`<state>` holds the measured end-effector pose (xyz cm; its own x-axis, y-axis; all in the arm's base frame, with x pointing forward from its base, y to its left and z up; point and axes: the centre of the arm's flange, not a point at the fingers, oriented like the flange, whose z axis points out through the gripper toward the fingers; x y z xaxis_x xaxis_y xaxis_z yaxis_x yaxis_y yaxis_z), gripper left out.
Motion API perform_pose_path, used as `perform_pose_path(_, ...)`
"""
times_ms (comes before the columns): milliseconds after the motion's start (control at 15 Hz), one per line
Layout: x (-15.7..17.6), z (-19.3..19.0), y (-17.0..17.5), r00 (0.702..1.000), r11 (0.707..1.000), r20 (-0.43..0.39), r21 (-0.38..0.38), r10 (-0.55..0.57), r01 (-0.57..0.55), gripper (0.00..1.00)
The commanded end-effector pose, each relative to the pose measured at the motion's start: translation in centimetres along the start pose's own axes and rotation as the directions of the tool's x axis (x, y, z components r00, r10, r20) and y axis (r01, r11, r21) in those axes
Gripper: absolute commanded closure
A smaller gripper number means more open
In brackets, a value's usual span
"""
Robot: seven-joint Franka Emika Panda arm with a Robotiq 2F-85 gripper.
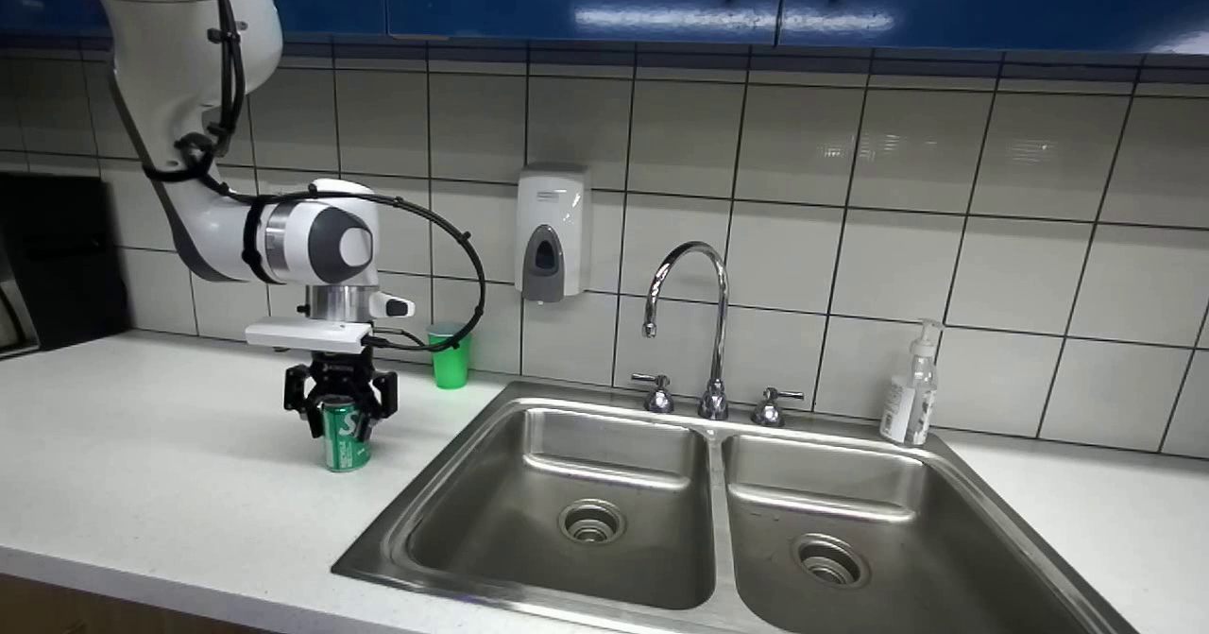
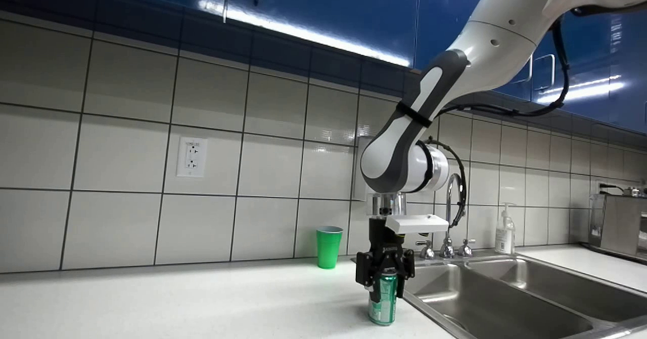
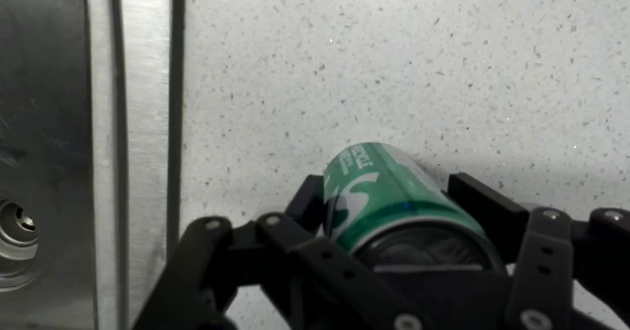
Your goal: Put the green can in the sink on the left.
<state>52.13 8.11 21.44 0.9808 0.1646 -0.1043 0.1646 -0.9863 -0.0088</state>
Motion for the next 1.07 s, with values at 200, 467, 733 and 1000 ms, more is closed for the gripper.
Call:
perform_pose_path(200, 0.7, 0.1, 0.1, 1.000, 1.000, -0.009, -0.011, 0.007, -0.007, 0.57)
perform_pose_path(467, 0.3, -0.9, 0.3, 1.000, 1.000, -0.020, 0.000, 0.012, -0.012, 0.57)
perform_pose_path(733, -0.4, -2.2, 0.9, 0.999, 1.000, -0.037, 0.002, 0.021, -0.021, 0.57)
perform_pose_path(1000, -1.2, -3.6, 1.7, 0.998, 0.999, -0.056, 0.002, 0.036, -0.036, 0.57)
